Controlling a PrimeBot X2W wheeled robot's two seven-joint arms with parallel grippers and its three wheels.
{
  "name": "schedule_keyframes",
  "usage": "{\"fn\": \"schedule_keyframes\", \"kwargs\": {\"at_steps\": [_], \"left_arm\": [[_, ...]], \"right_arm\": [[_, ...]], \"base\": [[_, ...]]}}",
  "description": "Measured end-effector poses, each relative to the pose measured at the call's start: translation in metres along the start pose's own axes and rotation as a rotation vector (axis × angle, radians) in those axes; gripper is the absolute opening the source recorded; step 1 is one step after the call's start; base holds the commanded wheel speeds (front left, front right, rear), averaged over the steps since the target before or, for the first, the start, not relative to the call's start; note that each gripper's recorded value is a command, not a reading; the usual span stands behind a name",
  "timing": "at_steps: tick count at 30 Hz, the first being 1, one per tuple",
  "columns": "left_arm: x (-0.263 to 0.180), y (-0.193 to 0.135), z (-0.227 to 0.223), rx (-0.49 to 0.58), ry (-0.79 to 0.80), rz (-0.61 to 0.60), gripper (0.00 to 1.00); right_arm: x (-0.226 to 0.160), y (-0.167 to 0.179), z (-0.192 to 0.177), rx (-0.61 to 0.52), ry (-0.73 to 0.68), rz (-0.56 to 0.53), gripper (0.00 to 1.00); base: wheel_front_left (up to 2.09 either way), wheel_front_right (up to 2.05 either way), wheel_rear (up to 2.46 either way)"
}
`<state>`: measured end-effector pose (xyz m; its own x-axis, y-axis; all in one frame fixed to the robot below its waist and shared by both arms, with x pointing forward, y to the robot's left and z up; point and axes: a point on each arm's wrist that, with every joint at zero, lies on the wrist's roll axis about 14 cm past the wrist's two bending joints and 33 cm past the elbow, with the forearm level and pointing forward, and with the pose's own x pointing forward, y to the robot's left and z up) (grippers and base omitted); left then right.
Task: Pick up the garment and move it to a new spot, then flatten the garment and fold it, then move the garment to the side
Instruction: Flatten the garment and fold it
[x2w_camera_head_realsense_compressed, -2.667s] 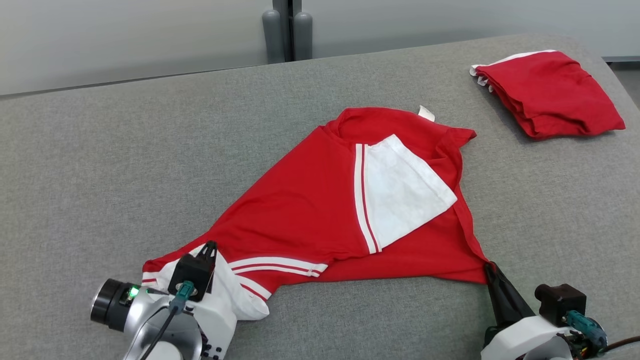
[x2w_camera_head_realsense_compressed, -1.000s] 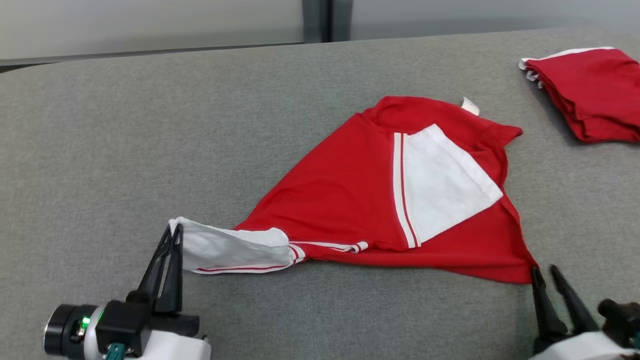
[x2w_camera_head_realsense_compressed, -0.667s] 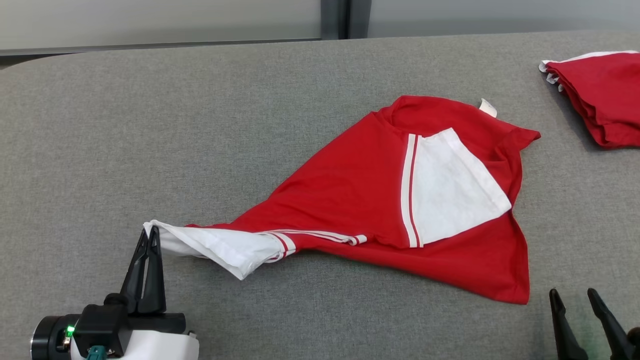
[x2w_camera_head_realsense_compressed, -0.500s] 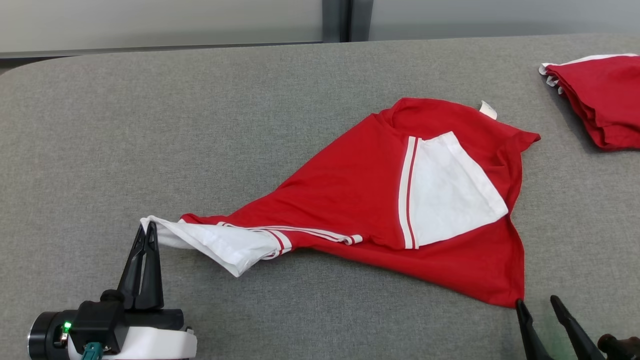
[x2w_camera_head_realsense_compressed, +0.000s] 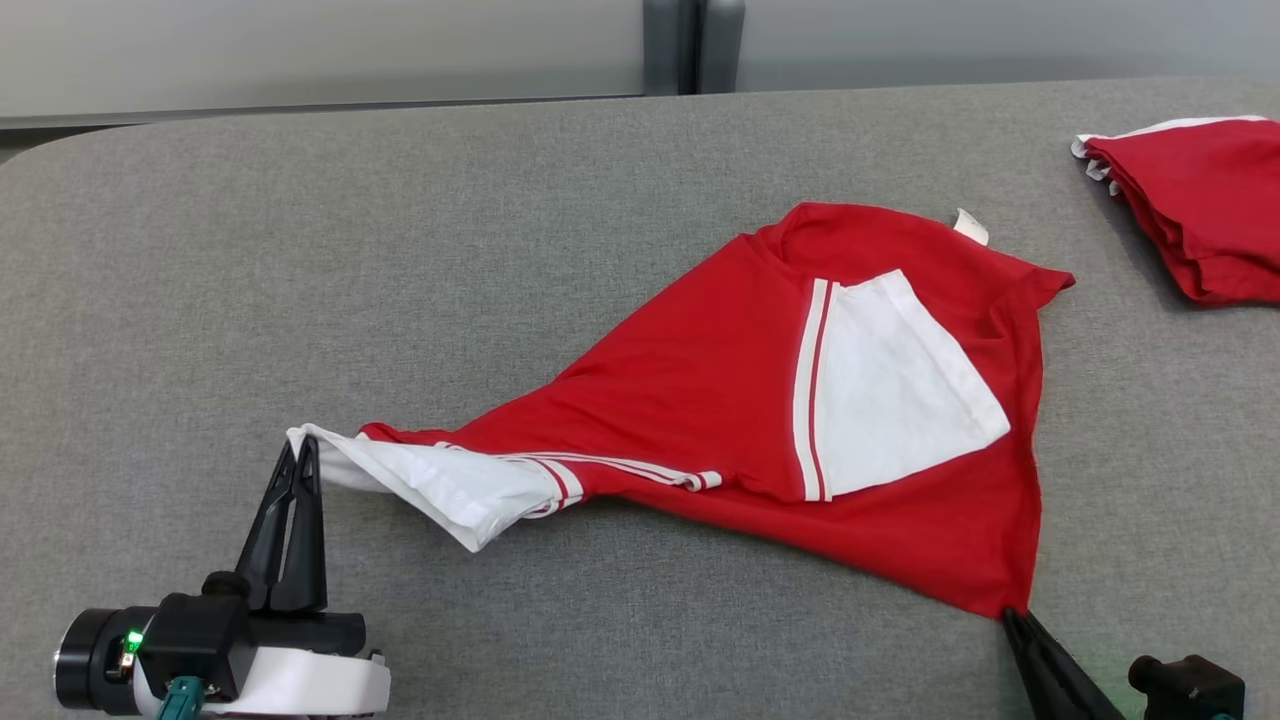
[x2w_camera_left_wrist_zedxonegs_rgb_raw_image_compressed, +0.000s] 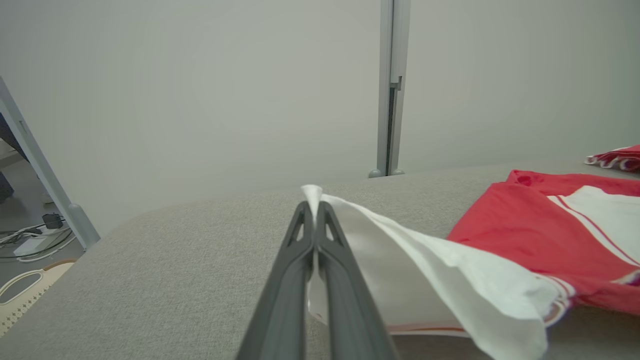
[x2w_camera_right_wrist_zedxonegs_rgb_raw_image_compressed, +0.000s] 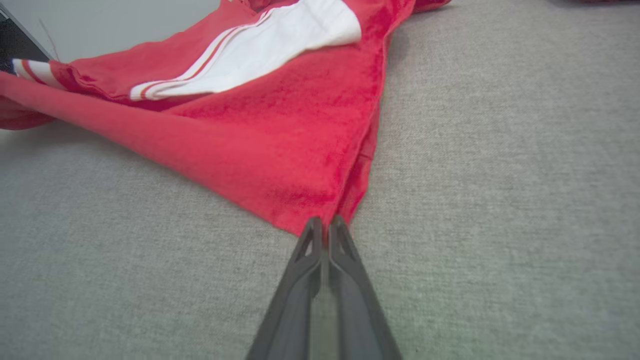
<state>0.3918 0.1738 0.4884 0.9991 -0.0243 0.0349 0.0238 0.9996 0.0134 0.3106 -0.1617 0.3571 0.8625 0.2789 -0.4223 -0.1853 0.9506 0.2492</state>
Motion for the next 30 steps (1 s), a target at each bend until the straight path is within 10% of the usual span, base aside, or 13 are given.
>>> {"fn": "schedule_keyframes", "kwargs": {"at_steps": [9, 21, 30], "left_arm": [[0.007, -0.004, 0.023, -0.043, -0.074, -0.028, 0.00], [0.032, -0.037, 0.217, -0.193, -0.480, -0.320, 0.00], [0.033, -0.069, 0.328, -0.261, -0.510, -0.526, 0.00]], "right_arm": [[-0.002, -0.004, 0.050, 0.010, -0.158, -0.005, 0.00], [-0.066, -0.018, 0.255, -0.012, -0.654, 0.107, 0.00], [-0.128, -0.011, 0.365, 0.010, -0.691, 0.223, 0.00]], "base": [[0.00, 0.00, 0.00], [0.00, 0.00, 0.00], [0.00, 0.00, 0.00]]}}
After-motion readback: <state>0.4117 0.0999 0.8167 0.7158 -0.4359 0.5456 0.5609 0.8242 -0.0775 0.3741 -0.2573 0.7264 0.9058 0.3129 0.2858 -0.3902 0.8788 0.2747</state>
